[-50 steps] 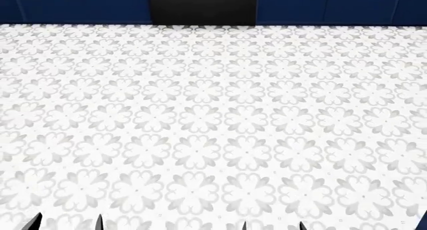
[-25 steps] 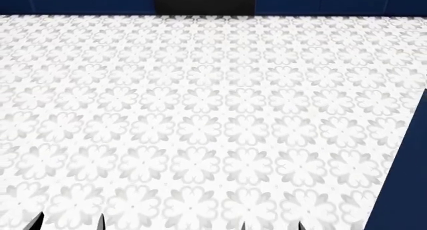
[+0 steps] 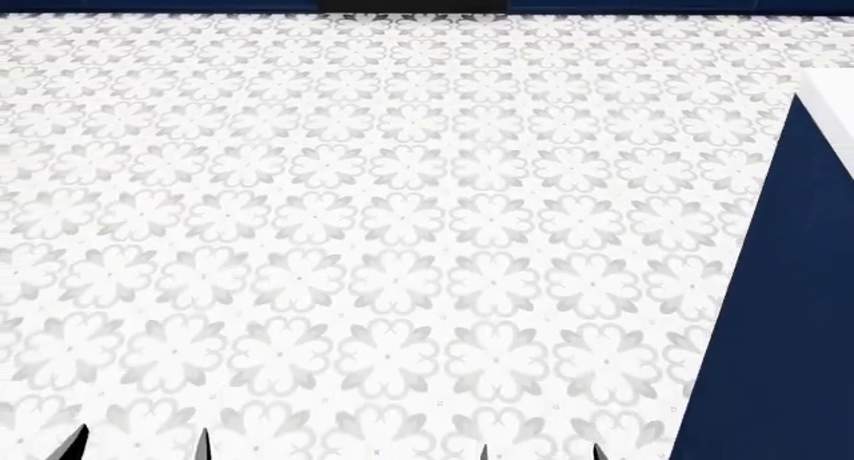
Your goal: Place the cup inside the bowl on the dining table and move the bowl to any counter.
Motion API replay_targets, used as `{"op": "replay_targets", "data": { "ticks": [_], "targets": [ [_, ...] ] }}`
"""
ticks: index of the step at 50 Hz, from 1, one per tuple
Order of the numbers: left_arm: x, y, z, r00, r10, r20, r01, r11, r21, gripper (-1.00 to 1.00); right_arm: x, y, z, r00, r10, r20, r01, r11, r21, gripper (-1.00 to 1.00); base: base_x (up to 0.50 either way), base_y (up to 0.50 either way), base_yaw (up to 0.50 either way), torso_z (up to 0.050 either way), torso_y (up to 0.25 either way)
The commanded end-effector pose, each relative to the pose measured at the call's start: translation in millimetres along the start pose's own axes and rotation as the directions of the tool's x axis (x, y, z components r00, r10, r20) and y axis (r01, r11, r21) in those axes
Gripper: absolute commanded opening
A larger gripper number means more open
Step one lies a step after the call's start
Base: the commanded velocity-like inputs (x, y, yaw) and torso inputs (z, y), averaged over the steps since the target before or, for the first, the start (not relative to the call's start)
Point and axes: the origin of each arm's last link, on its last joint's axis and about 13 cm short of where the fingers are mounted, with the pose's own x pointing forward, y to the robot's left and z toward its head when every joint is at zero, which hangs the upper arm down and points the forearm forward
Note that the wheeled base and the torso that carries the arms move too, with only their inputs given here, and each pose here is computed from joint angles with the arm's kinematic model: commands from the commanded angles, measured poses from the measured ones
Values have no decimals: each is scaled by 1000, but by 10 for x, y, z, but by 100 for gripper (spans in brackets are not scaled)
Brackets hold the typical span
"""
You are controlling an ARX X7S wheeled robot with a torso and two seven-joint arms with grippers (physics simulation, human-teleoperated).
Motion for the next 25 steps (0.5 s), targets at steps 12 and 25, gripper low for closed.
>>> {"op": "replay_targets", "data": {
  "ticks": [12,25],
  "targets": [
    [-8,10,4,1000,-5,-2,5,1000,1,100,-3,3,3,1000,1,-1,-1,1000,-2,100,-500,0,0,0,0],
    [0,-11,10,1000,-5,-3,5,1000,0,100,4,6,0,1000,3,-2,-3,1000,1,100,-500,0,0,0,0]
  ]
}}
